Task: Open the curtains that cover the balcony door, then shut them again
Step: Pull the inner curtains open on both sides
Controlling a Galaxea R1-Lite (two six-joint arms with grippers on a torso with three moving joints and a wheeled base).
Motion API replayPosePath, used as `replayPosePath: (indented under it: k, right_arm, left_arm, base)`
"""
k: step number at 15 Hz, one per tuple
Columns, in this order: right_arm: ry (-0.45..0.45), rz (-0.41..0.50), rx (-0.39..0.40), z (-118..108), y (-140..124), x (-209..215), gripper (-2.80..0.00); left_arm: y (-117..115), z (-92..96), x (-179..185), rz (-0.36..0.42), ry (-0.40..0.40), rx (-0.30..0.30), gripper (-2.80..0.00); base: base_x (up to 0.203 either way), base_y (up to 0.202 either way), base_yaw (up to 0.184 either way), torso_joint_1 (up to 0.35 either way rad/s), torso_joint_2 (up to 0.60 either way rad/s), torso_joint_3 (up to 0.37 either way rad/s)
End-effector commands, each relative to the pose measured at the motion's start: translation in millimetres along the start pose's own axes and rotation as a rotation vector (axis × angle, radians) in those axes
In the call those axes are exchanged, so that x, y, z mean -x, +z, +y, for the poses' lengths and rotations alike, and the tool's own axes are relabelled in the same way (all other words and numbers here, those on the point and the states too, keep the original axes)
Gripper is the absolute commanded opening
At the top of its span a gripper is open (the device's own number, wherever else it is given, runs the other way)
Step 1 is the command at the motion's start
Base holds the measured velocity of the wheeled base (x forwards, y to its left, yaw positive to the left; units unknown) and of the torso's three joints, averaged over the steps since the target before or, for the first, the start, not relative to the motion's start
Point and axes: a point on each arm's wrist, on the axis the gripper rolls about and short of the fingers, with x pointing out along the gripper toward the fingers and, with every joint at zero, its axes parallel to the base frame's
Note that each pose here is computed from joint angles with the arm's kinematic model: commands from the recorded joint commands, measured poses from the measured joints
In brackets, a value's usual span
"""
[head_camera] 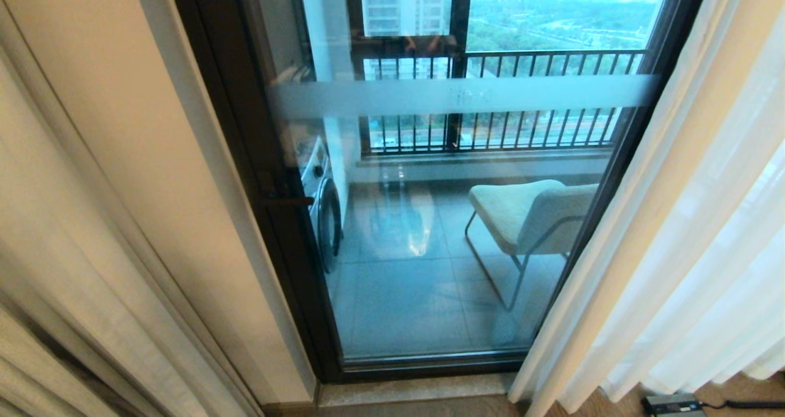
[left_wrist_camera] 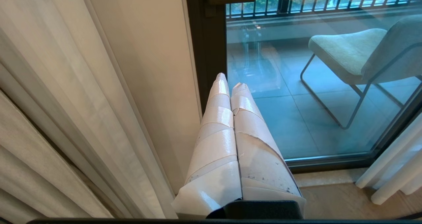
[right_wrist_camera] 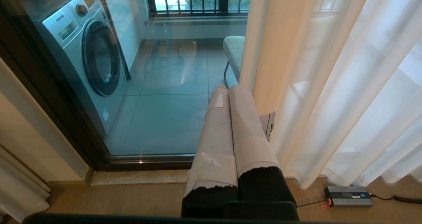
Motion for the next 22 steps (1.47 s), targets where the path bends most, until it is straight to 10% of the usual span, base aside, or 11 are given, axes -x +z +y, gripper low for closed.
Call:
replayPosePath:
  k: [1, 12, 22]
  right_arm:
    - [0.001, 0.0, 0.001, 0.0, 0.0, 0.0, -2.8]
    - [0.001, 0.0, 0.001, 0.0, 0.0, 0.0, -2.8]
    - [0.001, 0.0, 0.001, 0.0, 0.0, 0.0, -2.8]
  left_arm:
    - [0.1, 0.0, 0.1, -0.002, 0.0, -0.001, -2.8]
    - [0.1, 0.0, 0.1, -0.002, 0.0, -0.001, -2.8]
    - [0.1, 0.0, 0.1, -0.002, 0.0, -0.001, -2.8]
  base:
    - [0.0, 0.0, 0.0, 0.0, 0.0, 0.0]
    - [0.0, -0.008, 0.0, 0.0, 0.0, 0.0]
    - [0.0, -0.183, -0.001, 0.005, 0.0, 0.002]
